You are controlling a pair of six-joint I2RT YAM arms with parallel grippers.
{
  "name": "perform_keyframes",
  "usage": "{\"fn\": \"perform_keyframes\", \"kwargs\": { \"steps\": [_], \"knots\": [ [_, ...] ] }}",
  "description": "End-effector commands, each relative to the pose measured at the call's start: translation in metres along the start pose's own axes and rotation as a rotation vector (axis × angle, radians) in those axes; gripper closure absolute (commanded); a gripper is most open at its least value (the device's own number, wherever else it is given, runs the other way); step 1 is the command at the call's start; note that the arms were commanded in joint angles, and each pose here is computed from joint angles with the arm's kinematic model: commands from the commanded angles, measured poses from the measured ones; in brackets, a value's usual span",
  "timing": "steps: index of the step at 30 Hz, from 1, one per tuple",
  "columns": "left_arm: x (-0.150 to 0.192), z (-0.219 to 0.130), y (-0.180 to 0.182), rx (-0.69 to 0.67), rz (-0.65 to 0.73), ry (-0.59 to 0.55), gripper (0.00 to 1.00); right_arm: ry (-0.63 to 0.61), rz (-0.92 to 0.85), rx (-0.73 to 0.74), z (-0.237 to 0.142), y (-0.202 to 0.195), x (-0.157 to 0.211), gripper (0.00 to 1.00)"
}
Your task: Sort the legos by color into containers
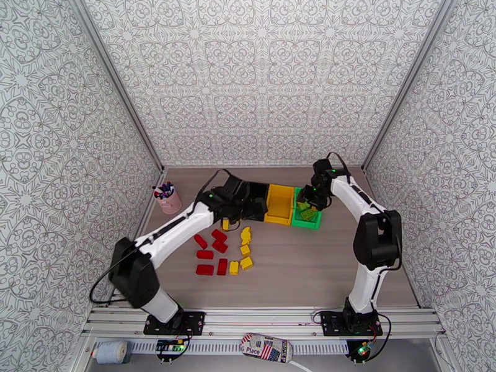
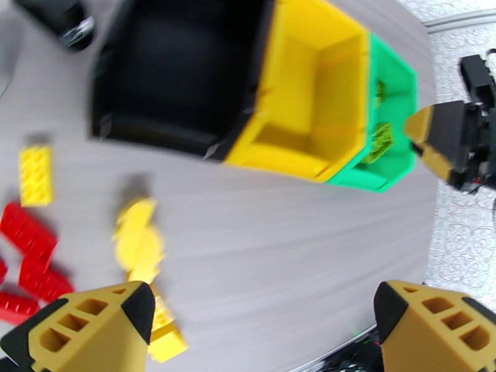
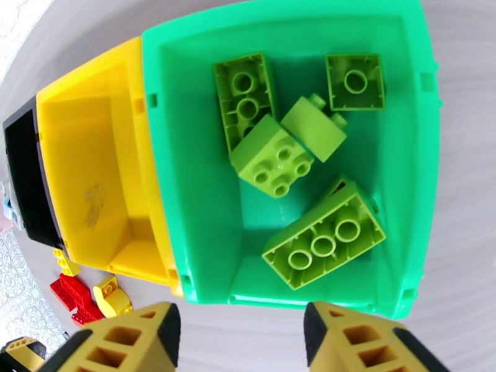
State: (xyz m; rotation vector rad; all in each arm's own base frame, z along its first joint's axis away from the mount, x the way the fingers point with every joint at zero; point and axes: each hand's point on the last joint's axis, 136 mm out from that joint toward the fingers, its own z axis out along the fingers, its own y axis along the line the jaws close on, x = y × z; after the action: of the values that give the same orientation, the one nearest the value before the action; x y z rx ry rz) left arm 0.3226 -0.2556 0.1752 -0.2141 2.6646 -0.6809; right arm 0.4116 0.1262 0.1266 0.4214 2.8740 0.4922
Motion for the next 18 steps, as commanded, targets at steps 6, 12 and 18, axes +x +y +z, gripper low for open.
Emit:
{"fn": "perform_keyframes", "kwargs": {
  "steps": [6,12,18],
  "knots": [
    [0.04,-0.011,0.065,-0.161,-0.08,0.03,0.01,0.062,-0.14,-0.031,0.01,0.04,0.071,0.39],
    [0.065,-0.009,0.085,-0.229,-0.066,0.08,0.02,0.136,-0.19,-0.013,0.04,0.063,0.127,0.4],
    [0.091,0.013,0.092,-0.286,-0.059,0.153,0.03,0.156,-0.24,0.055,0.049,0.063,0.16,0.42]
  ]
}}
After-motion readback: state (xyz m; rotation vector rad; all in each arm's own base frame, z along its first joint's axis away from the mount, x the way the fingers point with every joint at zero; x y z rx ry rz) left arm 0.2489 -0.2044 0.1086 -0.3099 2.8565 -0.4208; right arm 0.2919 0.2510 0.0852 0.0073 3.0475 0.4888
